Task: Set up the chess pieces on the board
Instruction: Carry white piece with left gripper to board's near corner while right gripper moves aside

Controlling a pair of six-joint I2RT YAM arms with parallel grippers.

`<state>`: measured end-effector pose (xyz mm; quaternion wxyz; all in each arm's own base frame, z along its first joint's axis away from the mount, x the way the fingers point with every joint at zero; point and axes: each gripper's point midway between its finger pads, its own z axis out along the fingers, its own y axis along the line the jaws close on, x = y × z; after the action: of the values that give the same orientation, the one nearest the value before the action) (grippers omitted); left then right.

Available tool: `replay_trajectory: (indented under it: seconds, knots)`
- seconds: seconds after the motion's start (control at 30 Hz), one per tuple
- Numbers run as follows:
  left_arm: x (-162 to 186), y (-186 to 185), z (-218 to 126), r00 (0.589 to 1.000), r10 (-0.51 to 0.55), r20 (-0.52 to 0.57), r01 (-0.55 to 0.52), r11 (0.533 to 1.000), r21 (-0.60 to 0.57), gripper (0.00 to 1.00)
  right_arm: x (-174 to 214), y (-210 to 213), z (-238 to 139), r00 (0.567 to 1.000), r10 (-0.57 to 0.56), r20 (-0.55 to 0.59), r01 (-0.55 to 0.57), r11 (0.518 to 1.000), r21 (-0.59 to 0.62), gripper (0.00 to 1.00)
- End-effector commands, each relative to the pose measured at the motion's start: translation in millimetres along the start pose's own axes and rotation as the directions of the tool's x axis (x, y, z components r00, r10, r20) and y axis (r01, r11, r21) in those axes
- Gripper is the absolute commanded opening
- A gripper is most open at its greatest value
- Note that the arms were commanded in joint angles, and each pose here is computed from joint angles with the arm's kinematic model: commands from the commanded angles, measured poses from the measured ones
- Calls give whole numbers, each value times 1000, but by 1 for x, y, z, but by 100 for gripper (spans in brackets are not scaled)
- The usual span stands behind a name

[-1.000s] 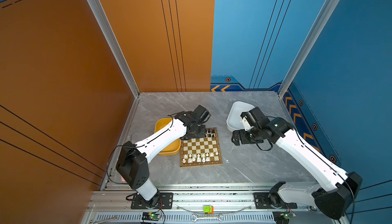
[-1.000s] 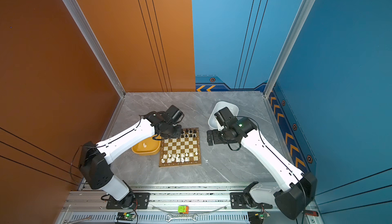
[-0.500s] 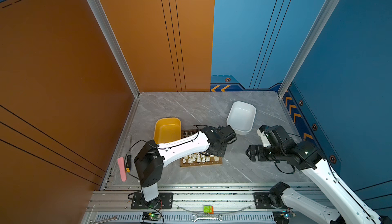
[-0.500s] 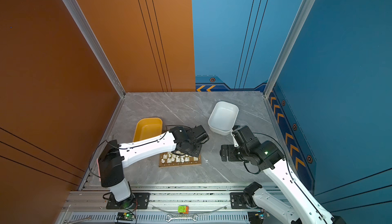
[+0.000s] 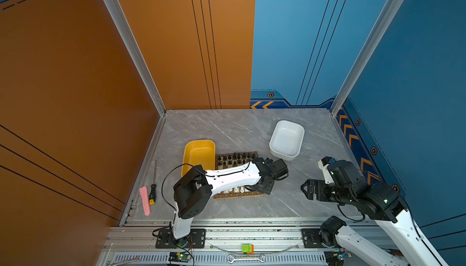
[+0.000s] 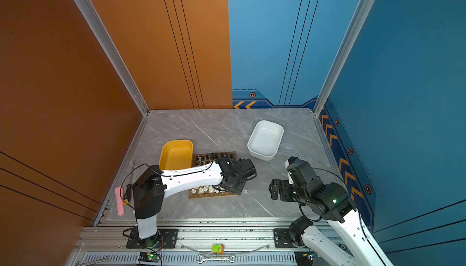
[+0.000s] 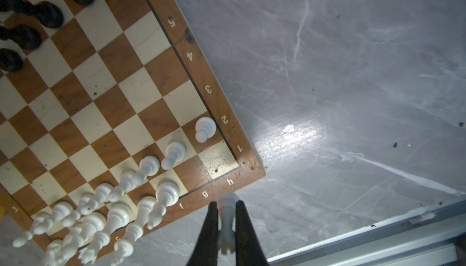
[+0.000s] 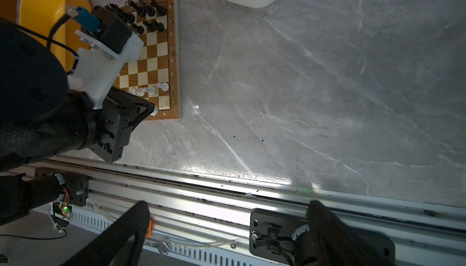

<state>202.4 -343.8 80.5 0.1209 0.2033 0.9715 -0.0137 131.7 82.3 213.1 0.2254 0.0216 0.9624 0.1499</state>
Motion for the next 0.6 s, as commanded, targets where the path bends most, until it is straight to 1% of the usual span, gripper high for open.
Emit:
replay_trajectory:
  seconds: [0.0, 0.57]
  knots:
    - [-3, 5, 10, 1000, 14, 1, -14, 999, -32, 9, 9, -13, -3, 1000, 28, -15, -27, 998, 51, 100]
    - [-4, 18, 32, 1000, -1, -30, 0, 999, -41, 10, 11, -17, -9, 999, 47, -6, -46, 997, 64, 100]
